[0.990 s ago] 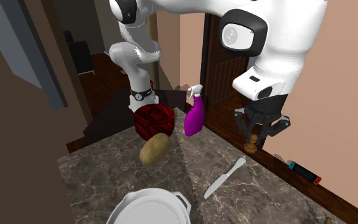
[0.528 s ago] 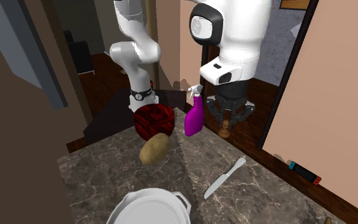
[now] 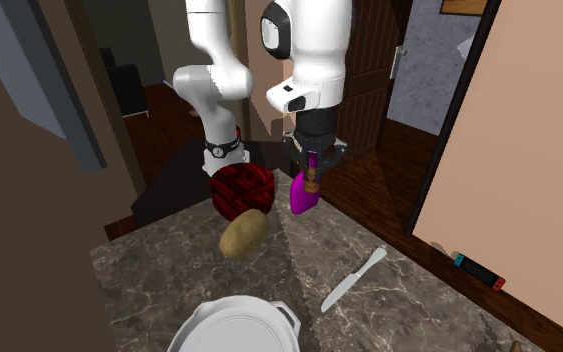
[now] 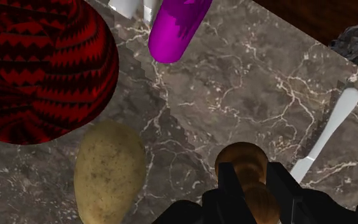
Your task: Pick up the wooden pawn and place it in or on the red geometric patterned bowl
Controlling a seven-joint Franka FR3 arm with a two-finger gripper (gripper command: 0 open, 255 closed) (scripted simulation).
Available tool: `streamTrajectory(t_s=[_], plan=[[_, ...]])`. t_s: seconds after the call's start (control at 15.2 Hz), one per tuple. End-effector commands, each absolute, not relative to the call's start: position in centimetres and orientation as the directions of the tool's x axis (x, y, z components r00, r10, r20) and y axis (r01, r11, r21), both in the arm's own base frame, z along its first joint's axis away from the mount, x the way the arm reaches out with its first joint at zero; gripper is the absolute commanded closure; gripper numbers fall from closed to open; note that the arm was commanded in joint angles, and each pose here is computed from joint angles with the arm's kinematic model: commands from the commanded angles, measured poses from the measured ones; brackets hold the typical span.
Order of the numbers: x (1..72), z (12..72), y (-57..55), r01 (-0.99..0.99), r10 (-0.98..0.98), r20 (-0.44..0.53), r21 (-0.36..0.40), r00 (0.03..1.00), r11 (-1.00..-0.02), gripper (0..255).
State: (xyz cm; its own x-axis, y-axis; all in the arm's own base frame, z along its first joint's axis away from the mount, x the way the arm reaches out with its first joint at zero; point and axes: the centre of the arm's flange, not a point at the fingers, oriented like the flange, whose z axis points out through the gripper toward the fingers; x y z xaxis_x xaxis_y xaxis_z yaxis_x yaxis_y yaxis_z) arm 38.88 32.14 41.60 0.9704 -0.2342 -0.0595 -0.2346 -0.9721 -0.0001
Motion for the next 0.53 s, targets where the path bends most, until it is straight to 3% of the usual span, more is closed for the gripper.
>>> streamTrajectory(t_s=[0.0,0.46], plan=[[37.4,41.8,29.8,-0.235,-0.235,-0.060,-0.001,0.970,-0.972,255],[32.0,42.1,22.3,-0.235,-0.235,-0.060,-0.001,0.970,-0.972,255]])
